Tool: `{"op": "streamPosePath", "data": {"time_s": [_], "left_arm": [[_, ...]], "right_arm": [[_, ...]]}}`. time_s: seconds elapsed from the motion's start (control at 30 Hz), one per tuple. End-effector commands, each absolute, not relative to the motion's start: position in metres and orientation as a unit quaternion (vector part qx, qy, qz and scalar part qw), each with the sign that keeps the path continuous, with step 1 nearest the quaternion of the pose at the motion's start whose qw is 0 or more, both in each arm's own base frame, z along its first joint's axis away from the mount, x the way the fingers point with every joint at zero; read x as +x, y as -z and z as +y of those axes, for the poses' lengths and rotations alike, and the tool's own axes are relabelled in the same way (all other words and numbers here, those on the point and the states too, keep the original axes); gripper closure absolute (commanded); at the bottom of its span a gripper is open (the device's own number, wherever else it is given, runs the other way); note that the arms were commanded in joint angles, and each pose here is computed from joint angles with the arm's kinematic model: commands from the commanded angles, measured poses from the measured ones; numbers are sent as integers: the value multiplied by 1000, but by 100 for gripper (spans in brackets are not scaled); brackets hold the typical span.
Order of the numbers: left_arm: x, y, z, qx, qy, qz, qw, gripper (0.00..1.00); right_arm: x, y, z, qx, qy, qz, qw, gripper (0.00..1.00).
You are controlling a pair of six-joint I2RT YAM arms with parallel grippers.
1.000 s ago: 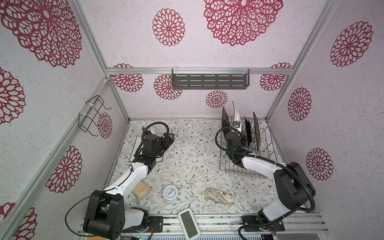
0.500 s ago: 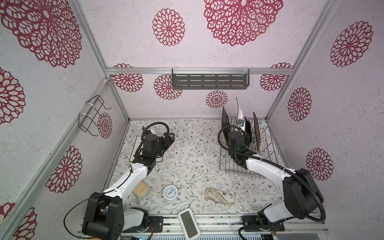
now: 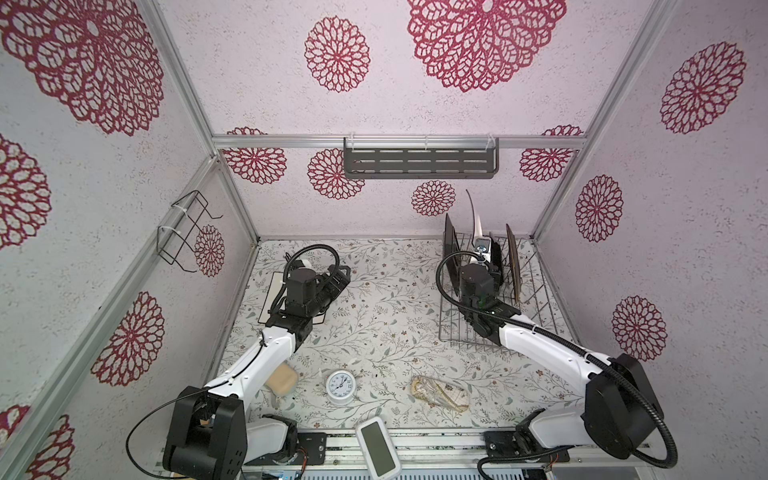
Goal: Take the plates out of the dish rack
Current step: 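Lift the white square plate up out of the rack with the right gripper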
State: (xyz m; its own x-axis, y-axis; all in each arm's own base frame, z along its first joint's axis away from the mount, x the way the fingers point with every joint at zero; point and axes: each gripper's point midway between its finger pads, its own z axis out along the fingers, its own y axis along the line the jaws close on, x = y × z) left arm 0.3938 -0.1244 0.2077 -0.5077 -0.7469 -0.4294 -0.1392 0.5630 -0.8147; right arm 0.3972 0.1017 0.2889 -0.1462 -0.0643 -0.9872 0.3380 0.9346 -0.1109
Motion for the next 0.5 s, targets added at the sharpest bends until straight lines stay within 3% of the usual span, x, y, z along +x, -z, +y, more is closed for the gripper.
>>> {"op": "streamPosePath", "data": {"time_s": [0.0, 0.47], "left_arm": [[395, -226, -128, -267, 379, 776, 428, 3], [397, -233, -134, -261, 386, 772, 432, 3]], "right_arm": [[376, -388, 91, 196, 61, 647, 734, 100], [339, -441, 99, 200, -40, 614, 762, 100]]}}
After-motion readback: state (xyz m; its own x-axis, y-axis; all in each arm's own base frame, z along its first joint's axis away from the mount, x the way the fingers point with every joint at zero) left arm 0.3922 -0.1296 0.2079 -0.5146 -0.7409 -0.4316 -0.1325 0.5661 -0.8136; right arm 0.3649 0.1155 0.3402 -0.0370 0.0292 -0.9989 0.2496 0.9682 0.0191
